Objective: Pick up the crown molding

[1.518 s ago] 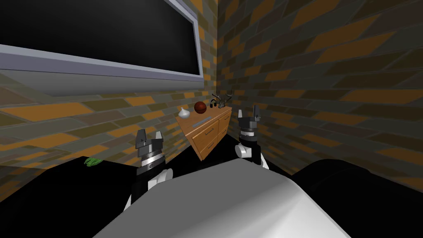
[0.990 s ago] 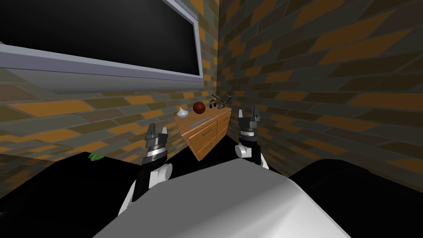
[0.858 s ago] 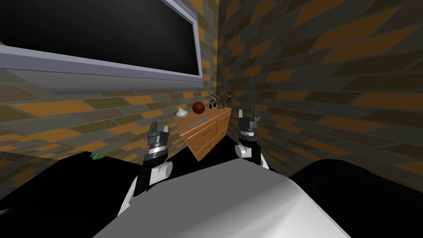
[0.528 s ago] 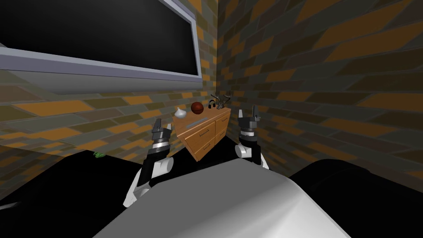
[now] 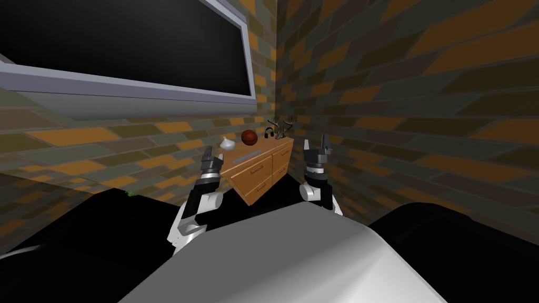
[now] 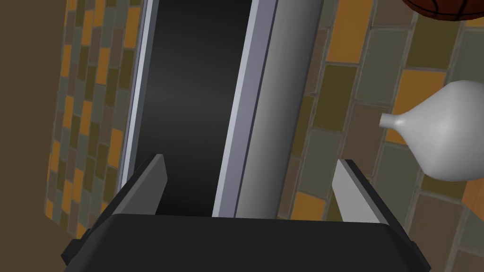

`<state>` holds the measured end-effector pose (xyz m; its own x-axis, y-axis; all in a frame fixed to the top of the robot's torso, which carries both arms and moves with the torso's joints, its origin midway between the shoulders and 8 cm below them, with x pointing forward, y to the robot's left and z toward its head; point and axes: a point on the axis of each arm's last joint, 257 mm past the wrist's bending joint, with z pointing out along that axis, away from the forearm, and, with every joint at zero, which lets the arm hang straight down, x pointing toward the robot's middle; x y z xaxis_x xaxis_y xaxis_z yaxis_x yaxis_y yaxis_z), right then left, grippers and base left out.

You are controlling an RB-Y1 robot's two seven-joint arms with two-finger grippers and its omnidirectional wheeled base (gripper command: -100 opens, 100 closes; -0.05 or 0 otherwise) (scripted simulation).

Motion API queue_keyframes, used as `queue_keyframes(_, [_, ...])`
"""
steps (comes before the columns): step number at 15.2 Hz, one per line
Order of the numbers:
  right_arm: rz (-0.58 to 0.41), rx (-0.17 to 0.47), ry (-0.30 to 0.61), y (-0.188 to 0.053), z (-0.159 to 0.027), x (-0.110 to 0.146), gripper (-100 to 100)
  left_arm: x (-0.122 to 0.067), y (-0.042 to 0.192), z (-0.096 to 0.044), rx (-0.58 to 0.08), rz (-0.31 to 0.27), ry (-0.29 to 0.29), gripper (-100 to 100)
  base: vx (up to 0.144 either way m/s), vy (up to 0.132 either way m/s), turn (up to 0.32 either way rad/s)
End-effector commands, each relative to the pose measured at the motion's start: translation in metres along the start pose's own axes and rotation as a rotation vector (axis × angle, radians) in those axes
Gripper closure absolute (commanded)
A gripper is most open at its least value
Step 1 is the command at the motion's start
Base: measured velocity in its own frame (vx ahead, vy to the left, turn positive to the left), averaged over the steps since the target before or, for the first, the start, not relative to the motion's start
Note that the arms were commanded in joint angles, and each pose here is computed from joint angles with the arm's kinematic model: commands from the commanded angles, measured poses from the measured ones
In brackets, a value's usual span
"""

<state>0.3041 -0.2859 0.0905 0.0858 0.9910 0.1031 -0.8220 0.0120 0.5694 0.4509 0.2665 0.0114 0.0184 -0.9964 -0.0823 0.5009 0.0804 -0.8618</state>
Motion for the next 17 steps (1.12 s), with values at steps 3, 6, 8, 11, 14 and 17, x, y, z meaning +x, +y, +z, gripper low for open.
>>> queue_keyframes(3, [0.0, 0.0, 0.0, 0.0, 0.0, 0.0, 0, 0.007, 0.01, 0.018, -0.044, -0.024, 0.019, -100, -0.005, -0.107, 0.064])
queue_keyframes(6, [0.0, 0.0, 0.0, 0.0, 0.0, 0.0, 0, 0.013, 0.016, 0.033, -0.07, -0.044, 0.037, -100, -0.004, -0.071, 0.049])
queue_keyframes(8, [0.0, 0.0, 0.0, 0.0, 0.0, 0.0, 0, 0.016, 0.027, 0.041, -0.103, -0.061, 0.048, -100, -0.005, -0.085, 0.057])
queue_keyframes(11, [0.0, 0.0, 0.0, 0.0, 0.0, 0.0, 0, 0.019, 0.029, 0.047, -0.127, -0.063, 0.052, -100, -0.002, -0.09, 0.046])
queue_keyframes(14, [0.0, 0.0, 0.0, 0.0, 0.0, 0.0, 0, 0.025, 0.039, 0.061, -0.17, -0.081, 0.067, -100, -0.007, -0.083, 0.067])
queue_keyframes(17, [0.0, 0.0, 0.0, 0.0, 0.0, 0.0, 0, 0.032, 0.045, 0.075, -0.201, -0.099, 0.082, -100, -0.001, -0.061, 0.053])
